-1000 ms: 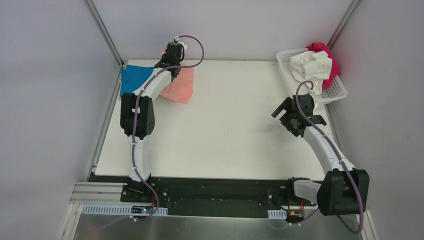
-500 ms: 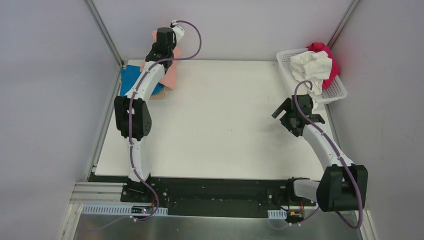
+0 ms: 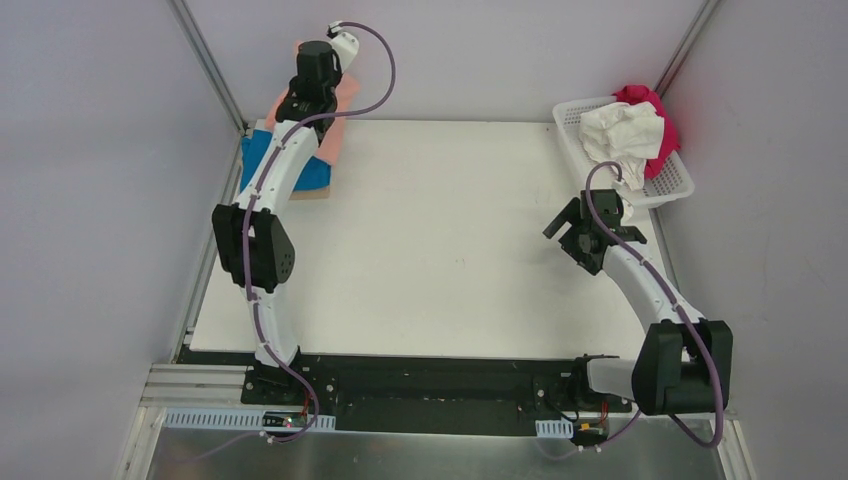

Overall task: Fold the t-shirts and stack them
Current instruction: Put the neatly folded tshirt into the corner of the board with the left arm

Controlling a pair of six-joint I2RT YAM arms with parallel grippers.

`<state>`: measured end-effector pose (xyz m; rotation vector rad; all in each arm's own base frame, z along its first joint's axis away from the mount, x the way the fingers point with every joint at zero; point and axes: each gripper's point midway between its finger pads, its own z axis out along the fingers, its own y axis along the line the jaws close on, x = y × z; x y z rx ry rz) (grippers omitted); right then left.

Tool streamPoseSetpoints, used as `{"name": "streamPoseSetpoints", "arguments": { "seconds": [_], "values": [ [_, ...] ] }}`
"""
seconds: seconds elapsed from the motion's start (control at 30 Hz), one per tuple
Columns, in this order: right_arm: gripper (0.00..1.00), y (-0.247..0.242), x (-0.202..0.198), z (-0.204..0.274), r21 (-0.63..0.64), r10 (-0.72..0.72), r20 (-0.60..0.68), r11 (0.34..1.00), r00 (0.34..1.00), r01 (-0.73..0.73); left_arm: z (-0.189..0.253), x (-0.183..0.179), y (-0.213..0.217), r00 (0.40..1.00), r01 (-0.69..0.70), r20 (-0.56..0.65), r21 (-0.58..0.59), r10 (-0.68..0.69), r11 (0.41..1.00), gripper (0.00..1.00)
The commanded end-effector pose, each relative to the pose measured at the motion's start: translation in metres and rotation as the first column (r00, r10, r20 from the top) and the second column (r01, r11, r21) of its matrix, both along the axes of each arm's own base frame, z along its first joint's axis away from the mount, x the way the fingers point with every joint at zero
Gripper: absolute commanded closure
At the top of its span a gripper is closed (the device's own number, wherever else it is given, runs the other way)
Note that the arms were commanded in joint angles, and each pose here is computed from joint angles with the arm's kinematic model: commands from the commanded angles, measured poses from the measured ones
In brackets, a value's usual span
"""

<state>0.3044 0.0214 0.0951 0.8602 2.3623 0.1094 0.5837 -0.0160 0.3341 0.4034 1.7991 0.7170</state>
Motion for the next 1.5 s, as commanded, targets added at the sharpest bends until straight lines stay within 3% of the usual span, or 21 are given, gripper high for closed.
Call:
{"name": "streamPoseSetpoints", "arguments": {
  "seconds": [0.0,0.33,0.6,1.03,1.27,1.33,1.4,1.47],
  "values": [
    [0.01,-0.005,0.009,0.009,-0.020,-0.017,0.018,1.000,1.000,0.018,0.052,-0.020,0.012,0.991,-0.022,0.132,-0.062,0.030,0.998,1.00],
    [0.01,-0.007,0.008,0.000,-0.033,-0.022,-0.037,0.999,0.999,0.021,-0.009,-0.001,0.058,0.993,-0.108,0.030,-0.108,0.111,0.988,1.00],
    [0.01,-0.022,0.002,-0.001,-0.108,-0.064,-0.083,0.993,0.995,0.055,-0.076,0.029,0.078,0.996,-0.039,-0.089,-0.153,0.025,0.987,1.00],
    [0.01,-0.023,0.005,-0.006,-0.114,-0.078,-0.095,0.991,0.992,0.067,-0.119,0.066,0.150,0.968,-0.248,-0.087,-0.188,0.236,0.950,1.00],
    [0.01,-0.021,0.008,-0.008,-0.109,-0.072,-0.114,0.992,0.991,0.060,-0.123,0.061,0.174,0.929,-0.369,-0.063,-0.210,0.364,0.906,0.69],
    [0.01,-0.020,0.008,-0.008,-0.107,-0.069,-0.116,0.993,0.991,0.057,-0.124,0.058,0.177,0.918,-0.395,-0.064,-0.205,0.391,0.895,0.45],
    [0.01,-0.021,0.008,-0.006,-0.109,-0.073,-0.110,0.992,0.991,0.061,-0.121,0.052,0.180,0.906,-0.421,-0.059,-0.210,0.418,0.882,0.31],
    [0.01,-0.024,0.008,-0.002,-0.117,-0.090,-0.097,0.990,0.991,0.078,-0.110,0.046,0.181,0.894,-0.441,-0.042,-0.242,0.445,0.864,0.07]
  ]
}}
